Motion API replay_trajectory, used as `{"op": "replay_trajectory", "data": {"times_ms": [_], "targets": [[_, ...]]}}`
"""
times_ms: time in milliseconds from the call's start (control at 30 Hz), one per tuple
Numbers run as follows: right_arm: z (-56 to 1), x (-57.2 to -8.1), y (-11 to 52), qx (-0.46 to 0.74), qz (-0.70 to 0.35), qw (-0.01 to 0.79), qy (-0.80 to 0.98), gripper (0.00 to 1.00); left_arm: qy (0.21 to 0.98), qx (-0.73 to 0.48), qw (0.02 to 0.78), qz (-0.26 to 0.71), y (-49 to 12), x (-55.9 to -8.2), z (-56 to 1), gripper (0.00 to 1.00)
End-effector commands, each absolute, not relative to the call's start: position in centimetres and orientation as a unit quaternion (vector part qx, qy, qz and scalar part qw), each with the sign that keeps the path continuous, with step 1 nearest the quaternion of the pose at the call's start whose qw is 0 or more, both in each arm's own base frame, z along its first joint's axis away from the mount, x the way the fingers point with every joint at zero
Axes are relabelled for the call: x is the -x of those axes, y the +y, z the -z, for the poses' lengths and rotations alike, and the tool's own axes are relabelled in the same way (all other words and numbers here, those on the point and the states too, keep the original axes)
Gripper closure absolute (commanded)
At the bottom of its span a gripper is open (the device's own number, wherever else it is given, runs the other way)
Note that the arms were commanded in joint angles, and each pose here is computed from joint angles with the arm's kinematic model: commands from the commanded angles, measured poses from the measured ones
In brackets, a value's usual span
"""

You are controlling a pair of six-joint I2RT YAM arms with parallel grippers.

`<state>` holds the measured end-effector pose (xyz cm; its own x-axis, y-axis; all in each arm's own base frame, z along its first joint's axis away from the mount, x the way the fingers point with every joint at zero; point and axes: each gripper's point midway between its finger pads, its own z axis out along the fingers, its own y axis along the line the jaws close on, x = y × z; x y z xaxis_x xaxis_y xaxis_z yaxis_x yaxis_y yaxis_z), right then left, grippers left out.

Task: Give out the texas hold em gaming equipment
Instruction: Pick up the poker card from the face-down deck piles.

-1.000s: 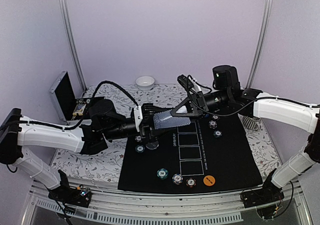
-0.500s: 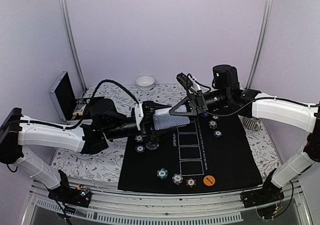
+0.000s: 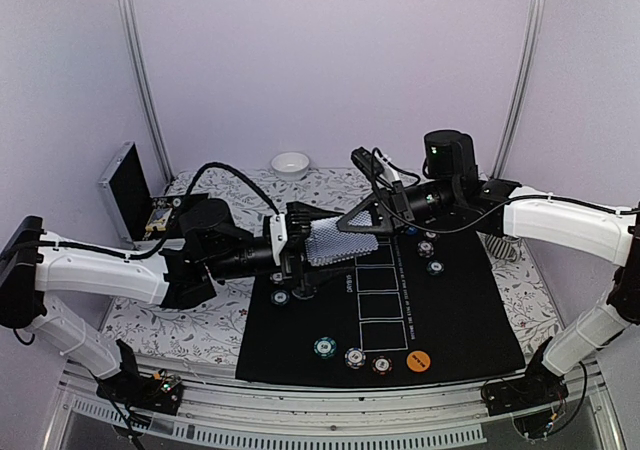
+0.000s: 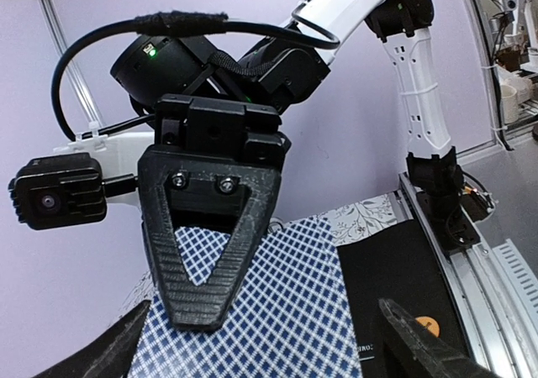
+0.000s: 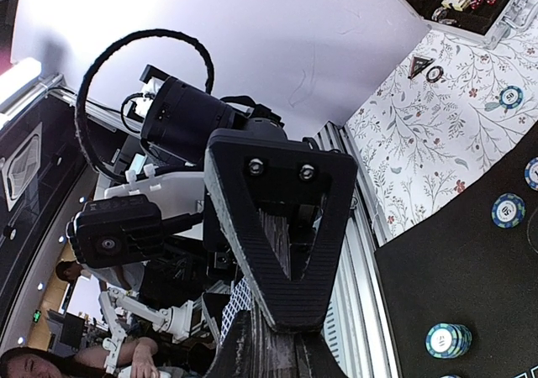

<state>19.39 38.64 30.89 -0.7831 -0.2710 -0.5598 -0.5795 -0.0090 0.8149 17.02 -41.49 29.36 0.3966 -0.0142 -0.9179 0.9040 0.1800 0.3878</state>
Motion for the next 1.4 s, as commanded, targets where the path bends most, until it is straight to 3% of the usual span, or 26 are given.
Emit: {"op": "replay_trajectory", "data": {"times_ms": [0,200,333,467,567,700,1167,1367], "targets": [[-32.0,-19.3,38.7,0.314,-0.645,0.143,0.682,0.97,0.408,-0.522,0.653,0.367,-41.5,-16.6,-30.4,0.16],[-32.1,-19.2,38.6,0.317,-0.646,0.142,0.680,0.97,0.416,-0.511,0.657,0.367,-41.2,-16.9,-30.7,0.21],[-32.0,-19.0,38.6,0.318,-0.647,0.140,0.679,0.97,0.419,-0.508,0.658,0.364,-41.0,-17.1,-30.7,0.32],[-32.0,-19.0,38.5,0.319,-0.647,0.140,0.678,0.97,0.422,-0.508,0.657,0.364,-41.0,-17.2,-30.6,0.35],[-32.1,-18.9,38.5,0.320,-0.647,0.140,0.678,0.97,0.424,-0.508,0.656,0.363,-40.9,-17.2,-30.4,0.35],[-32.4,-18.8,38.5,0.322,-0.648,0.142,0.675,0.97,0.421,-0.514,0.658,0.354,-40.6,-17.1,-30.2,0.24],[-32.4,-18.9,38.5,0.322,-0.648,0.142,0.676,0.97,0.415,-0.514,0.656,0.365,-39.6,-16.9,-30.1,0.25],[-32.3,-18.9,38.5,0.321,-0.647,0.141,0.677,0.97,0.413,-0.515,0.651,0.375,-39.9,-16.8,-30.1,0.40]]}}
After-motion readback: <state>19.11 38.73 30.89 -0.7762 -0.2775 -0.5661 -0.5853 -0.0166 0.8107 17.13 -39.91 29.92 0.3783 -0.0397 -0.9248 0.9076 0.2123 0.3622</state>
